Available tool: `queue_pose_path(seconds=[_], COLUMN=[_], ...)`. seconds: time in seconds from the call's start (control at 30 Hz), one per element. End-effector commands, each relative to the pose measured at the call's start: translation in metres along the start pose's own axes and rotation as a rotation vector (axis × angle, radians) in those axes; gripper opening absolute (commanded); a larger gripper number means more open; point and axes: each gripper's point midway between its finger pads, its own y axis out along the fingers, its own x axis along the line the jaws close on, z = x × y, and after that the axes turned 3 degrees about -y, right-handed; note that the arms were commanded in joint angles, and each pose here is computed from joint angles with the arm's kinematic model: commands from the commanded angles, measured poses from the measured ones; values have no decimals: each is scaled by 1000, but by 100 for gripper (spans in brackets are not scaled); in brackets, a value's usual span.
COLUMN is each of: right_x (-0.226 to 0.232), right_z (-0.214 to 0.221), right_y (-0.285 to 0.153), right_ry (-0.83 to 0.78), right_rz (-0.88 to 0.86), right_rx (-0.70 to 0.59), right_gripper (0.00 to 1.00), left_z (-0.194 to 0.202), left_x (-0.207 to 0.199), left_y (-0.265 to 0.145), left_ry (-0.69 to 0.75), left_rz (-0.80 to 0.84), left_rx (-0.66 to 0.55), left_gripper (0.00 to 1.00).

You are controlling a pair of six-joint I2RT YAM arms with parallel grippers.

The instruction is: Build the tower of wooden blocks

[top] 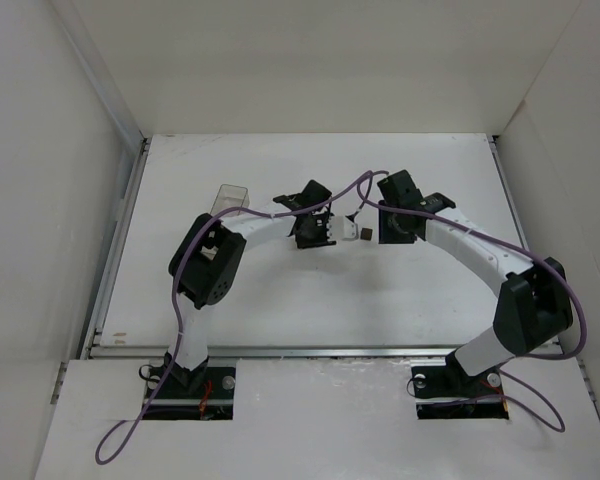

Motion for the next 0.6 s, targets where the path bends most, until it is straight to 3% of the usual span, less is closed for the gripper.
queue_pose_path(seconds=[0.0,0.17,0.37,0.4,0.47,0.57], right_x=[6,8,12,12,12,15], right_z=[-22,-22,-23,-23,-23,-30], right_y=[-10,-11,-12,-12,-12,-16], right_ry=[6,7,8,8,8,12], right_rz=[-40,-52,-74,-74,-74,-89], right_rx=[-101,-106,-108,-108,-108,-123], right_gripper=[0,0,2,2,3,3], left_z=[0,-1,1,-4,-12,-21], left_x=[-30,-27,-14,-8,0,10], left_y=[5,2,1,0,-7,-14], left_ry=[79,90,37,-2,-38,-127], left_rz=[110,95,24,-4,-35,-72], left_rx=[4,6,31,19,3,-6], left_gripper=[30,30,40,49,100,100])
